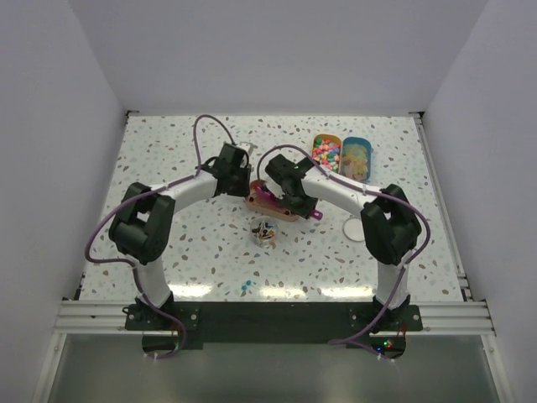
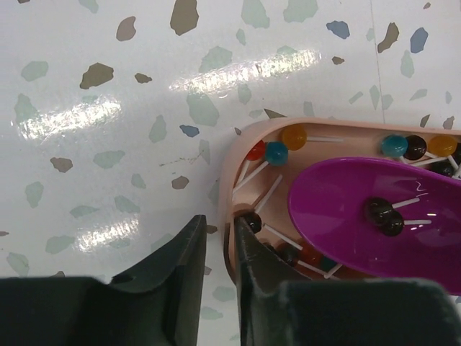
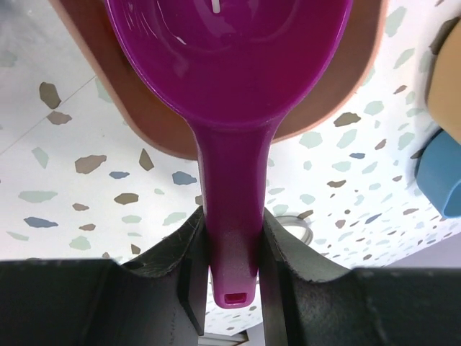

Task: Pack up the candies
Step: Scoop the fake candies from the storage box, then place the fake candies in the packing bottle.

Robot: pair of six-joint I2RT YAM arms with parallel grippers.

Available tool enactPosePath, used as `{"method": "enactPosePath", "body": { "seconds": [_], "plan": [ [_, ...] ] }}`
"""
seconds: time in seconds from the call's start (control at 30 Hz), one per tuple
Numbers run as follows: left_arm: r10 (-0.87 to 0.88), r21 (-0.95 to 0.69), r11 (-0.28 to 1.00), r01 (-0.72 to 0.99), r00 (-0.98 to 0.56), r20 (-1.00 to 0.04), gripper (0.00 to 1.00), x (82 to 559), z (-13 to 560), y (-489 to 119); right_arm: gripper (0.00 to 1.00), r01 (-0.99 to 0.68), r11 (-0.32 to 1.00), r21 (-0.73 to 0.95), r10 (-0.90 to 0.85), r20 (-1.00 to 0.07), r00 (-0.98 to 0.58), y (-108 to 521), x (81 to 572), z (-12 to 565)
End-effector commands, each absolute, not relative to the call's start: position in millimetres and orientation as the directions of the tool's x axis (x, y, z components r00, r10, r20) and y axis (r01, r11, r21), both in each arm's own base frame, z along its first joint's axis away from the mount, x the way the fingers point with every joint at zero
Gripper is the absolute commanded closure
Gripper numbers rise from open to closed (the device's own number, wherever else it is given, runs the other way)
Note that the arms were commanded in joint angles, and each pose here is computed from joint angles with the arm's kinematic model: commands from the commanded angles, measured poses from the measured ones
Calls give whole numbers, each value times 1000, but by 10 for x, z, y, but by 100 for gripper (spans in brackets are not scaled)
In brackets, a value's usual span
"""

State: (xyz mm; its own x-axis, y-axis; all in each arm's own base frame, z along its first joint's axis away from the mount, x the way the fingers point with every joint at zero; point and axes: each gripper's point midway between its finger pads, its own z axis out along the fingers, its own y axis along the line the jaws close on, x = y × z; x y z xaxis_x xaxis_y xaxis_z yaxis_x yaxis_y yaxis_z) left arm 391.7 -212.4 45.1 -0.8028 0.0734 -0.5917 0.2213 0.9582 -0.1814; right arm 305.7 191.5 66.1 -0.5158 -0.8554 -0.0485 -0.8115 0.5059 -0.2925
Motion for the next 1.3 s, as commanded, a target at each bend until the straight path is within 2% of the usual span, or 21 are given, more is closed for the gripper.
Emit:
{"method": "enactPosePath", "body": {
  "seconds": [0.0, 0.3, 0.43, 0.67, 0.77, 0.9, 0.97, 1.13, 1.27],
  "plan": [
    [33, -195, 957, 217, -745, -666, 70, 4070, 813, -2110, 100, -789, 531, -309, -846, -144, -512, 1946, 3084, 973],
    [-43, -223, 958, 183, -673, -738, 51, 4156, 1312, -1835, 100, -766, 533, -360, -842, -140, -521, 1722, 2873, 1294],
    [-91, -224, 964, 145, -611, -786, 42, 4173, 1641, -1564, 100, -769, 468, -435, -868, -61, -493, 1573, 2690, 1411],
    [-99, -178, 979, 103, -521, -848, 12, 4018, 2002, -1311, 100, -789, 343, -511, -916, 7, -402, 1568, 2321, 1640],
    [-90, -149, 986, 77, -503, -860, 4, 3921, 2039, -1187, 100, -808, 278, -519, -932, 60, -359, 1546, 2197, 1660],
    [-69, -100, 994, 40, -486, -871, 3, 3836, 2035, -1028, 100, -818, 207, -536, -943, 112, -312, 1547, 2114, 1636],
    [-58, -78, 997, 23, -481, -875, 3, 3809, 2018, -967, 100, -802, 157, -576, -937, 170, -306, 1498, 2115, 1666],
    [-46, -61, 998, 16, -468, -883, 3, 3832, 2048, -937, 100, -744, 75, -664, -922, 237, -305, 1505, 2212, 1808],
    [-39, -49, 999, 10, -467, -883, 3, 3826, 2044, -909, 100, -750, 10, -662, -910, 305, -281, 1524, 2154, 1781]
  ]
}}
